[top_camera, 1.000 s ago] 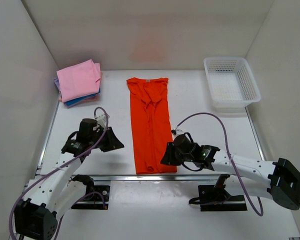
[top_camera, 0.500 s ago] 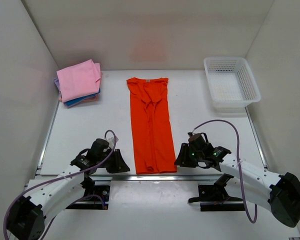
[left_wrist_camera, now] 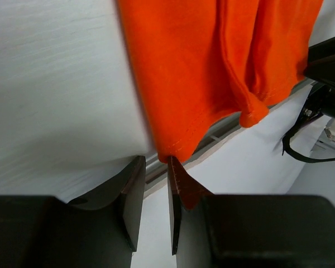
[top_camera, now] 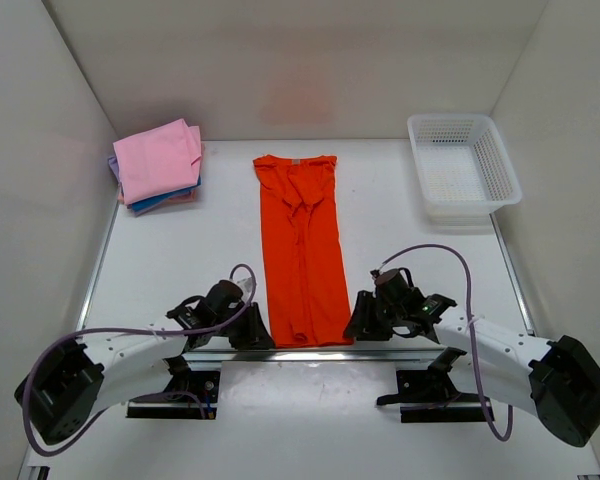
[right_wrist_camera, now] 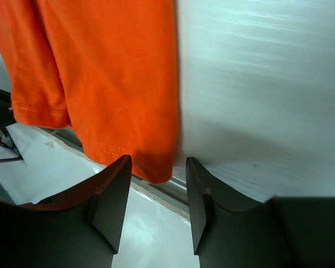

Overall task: Fold and stack the t-shirts
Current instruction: Grab the bottom of the folded rectangular tshirt with both arms

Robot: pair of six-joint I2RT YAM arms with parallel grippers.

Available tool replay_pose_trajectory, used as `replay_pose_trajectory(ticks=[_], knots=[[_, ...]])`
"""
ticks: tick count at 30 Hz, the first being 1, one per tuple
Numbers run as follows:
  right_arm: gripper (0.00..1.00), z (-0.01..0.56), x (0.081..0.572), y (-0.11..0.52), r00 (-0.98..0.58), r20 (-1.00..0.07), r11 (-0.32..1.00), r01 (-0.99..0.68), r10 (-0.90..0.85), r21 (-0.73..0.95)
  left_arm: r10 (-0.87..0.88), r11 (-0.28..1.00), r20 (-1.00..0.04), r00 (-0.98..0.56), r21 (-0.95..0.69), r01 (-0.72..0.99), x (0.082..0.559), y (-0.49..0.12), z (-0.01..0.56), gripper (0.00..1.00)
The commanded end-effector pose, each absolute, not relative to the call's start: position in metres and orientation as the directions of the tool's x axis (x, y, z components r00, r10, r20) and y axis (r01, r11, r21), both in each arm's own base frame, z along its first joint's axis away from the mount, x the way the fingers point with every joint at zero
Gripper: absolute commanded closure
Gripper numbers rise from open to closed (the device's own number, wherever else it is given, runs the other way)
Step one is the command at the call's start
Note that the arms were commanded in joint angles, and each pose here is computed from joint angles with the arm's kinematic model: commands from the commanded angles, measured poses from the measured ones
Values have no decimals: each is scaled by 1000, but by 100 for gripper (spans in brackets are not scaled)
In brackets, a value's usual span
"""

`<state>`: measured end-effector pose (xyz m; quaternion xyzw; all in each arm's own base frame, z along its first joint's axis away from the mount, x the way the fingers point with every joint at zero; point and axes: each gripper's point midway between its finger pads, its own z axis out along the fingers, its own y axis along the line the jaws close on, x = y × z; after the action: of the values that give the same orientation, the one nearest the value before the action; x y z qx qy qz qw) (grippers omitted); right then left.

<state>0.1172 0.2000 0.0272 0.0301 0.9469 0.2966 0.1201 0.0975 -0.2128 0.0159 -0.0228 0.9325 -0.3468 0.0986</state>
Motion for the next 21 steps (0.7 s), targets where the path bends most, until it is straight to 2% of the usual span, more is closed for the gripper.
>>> replay_pose_trajectory(ticks=[1, 7, 9, 10, 11, 13, 14, 15, 21], knots=[[58, 23, 115, 205, -973, -194, 809, -16, 122, 588, -139, 759, -221, -965, -649, 39, 112, -222, 19, 65], [59, 26, 117, 217, -977, -183, 790, -22, 114, 613, -163, 739, -241, -957, -673, 44, 121, -238, 24, 63], [62, 24, 117, 218, -978, -173, 788, -19, 112, 615, -167, 734, -240, -956, -678, 42, 123, -242, 27, 62], [70, 27, 118, 220, -978, -184, 783, -36, 101, 621, -159, 738, -236, -959, -673, 43, 123, -242, 27, 62], [82, 25, 117, 219, -979, -178, 785, -33, 99, 618, -155, 738, -240, -958, -673, 49, 124, -243, 28, 69], [98, 25, 120, 220, -977, -181, 785, -27, 109, 619, -148, 737, -237, -960, -674, 53, 123, -242, 29, 84], [99, 26, 119, 220, -978, -180, 781, -32, 103, 624, -152, 741, -230, -961, -670, 43, 121, -239, 25, 95], [100, 24, 120, 219, -978, -181, 784, -34, 101, 620, -153, 738, -228, -962, -673, 42, 122, -239, 26, 100], [100, 21, 106, 217, -989, -138, 794, -49, 44, 605, -114, 759, -211, -971, -649, 51, 106, -223, 23, 100]])
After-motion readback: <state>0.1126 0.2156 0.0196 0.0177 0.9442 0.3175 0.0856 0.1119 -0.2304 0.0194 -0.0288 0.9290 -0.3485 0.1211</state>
